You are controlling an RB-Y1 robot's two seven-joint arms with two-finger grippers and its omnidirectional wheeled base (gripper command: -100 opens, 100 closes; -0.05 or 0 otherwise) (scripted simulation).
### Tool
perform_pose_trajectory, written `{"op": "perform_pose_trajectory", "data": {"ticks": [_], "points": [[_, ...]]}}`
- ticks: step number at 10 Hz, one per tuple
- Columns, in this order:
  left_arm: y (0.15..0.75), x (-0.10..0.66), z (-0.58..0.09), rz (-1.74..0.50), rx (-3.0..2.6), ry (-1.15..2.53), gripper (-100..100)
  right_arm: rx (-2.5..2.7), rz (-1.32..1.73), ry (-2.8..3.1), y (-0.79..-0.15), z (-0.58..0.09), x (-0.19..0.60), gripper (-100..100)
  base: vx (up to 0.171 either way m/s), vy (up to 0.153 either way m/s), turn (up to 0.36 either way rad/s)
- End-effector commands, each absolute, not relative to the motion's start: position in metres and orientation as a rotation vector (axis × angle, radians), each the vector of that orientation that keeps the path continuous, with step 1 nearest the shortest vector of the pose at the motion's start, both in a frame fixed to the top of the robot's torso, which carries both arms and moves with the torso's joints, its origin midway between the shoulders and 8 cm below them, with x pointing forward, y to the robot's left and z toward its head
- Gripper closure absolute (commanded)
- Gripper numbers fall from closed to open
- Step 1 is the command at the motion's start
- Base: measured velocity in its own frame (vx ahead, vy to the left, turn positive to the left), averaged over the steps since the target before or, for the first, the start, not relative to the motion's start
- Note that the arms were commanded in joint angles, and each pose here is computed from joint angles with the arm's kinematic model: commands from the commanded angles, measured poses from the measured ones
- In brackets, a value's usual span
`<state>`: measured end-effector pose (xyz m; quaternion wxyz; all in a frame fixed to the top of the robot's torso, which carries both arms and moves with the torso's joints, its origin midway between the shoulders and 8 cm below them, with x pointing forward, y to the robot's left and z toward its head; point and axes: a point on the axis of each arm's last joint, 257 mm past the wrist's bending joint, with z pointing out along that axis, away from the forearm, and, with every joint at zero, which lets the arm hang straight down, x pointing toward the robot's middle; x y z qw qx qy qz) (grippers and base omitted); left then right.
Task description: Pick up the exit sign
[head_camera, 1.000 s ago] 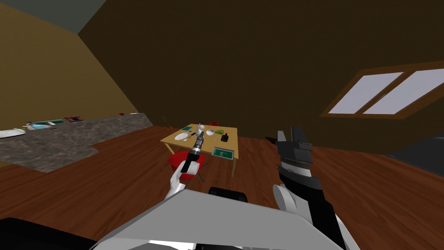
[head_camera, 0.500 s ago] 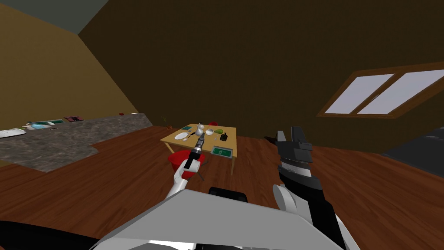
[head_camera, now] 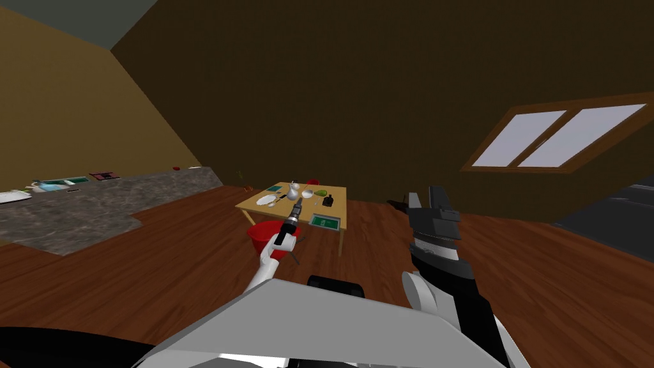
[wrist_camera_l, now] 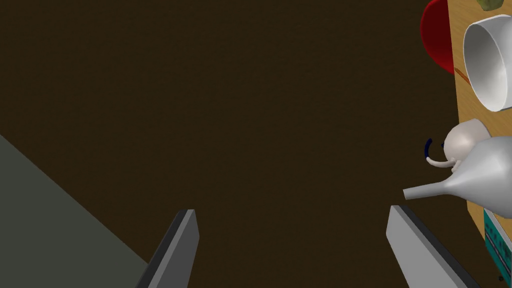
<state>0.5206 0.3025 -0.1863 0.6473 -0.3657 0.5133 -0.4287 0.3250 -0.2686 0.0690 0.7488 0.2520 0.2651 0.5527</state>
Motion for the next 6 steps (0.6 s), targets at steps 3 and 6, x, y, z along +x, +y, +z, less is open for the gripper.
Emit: {"op": "perform_pose_trajectory", "data": {"ticks": [3, 6], "points": [[0.308, 0.533, -0.223, -0.952, -0.918, 1.22, -100, 0.551, 1.208, 0.58, -0.269, 0.069, 0.325, 0, -0.017, -0.03, -0.034], [0.312, 0.535, -0.257, -0.929, -0.985, 1.267, -100, 0.551, 1.208, 0.58, -0.269, 0.069, 0.325, 0, -0.007, -0.027, -0.038]]}}
